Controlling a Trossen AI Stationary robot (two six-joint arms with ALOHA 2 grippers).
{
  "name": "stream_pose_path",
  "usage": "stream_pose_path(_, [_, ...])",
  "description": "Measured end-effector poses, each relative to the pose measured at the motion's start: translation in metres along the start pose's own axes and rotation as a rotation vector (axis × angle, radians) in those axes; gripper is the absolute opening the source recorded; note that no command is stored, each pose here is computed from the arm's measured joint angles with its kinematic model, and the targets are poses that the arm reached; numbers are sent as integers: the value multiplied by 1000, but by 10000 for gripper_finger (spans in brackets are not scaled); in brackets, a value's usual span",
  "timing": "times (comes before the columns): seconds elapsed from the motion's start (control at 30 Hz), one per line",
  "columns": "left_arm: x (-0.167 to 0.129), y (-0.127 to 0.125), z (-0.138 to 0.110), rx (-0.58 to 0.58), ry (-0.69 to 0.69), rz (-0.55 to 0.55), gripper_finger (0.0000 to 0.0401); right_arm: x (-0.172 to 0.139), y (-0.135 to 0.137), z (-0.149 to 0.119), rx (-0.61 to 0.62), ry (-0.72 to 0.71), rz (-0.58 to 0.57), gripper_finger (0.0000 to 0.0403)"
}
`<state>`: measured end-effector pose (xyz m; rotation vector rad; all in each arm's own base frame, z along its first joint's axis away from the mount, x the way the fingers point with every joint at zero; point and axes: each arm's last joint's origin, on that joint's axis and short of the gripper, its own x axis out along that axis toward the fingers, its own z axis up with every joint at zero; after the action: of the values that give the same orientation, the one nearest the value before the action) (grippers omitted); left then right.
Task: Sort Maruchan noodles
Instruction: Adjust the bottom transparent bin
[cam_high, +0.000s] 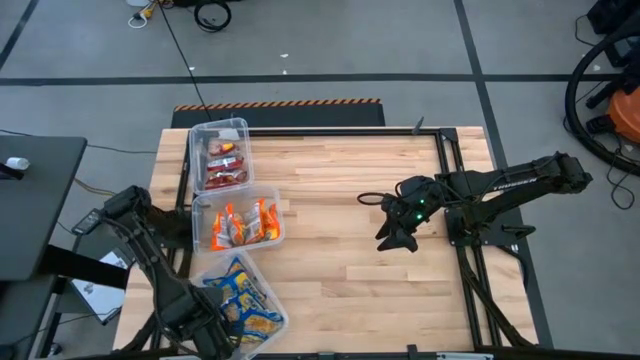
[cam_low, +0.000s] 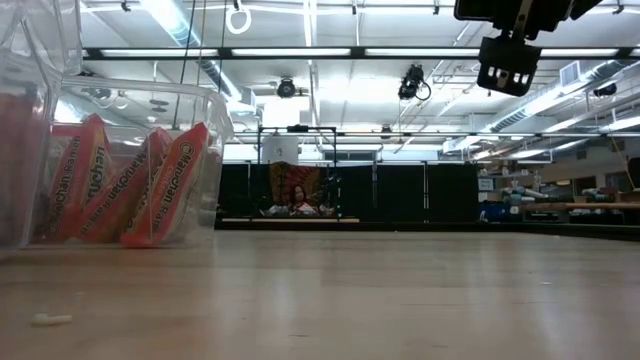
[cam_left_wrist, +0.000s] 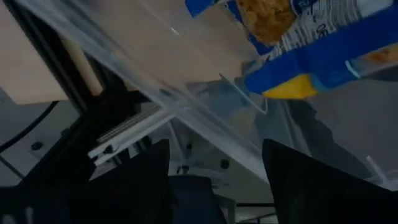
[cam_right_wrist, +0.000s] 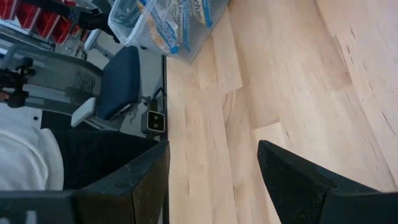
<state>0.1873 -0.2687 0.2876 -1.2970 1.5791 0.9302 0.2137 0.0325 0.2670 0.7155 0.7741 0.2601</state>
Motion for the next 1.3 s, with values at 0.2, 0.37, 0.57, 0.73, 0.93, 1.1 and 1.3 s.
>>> stream_pose_path(0.2, [17,-2,12,-25,-27,7,247,0,0,1,-5,-11,-3,249])
stream_pose_path(0.37, [15,-11,20,6,-17,-11,203,0,0,1,2,-10,-3,249])
stream_pose_path(0.57, [15,-15,20,29,-10,-44,141,0,0,1,0,-10,-3,249])
stream_pose_path(0.73, [15,-15,19,40,1,-49,110,0,0,1,-3,-11,-3,249])
stream_pose_path(0.93, [11,-21,25,28,-22,-90,81,0,0,1,-5,-11,-4,249])
stream_pose_path(1.1, [3,-23,34,28,-59,-113,52,0,0,1,-1,-11,-4,249])
stream_pose_path(1.3, [-18,-2,43,-16,-122,-67,55,0,1,0,2,-7,-1,249])
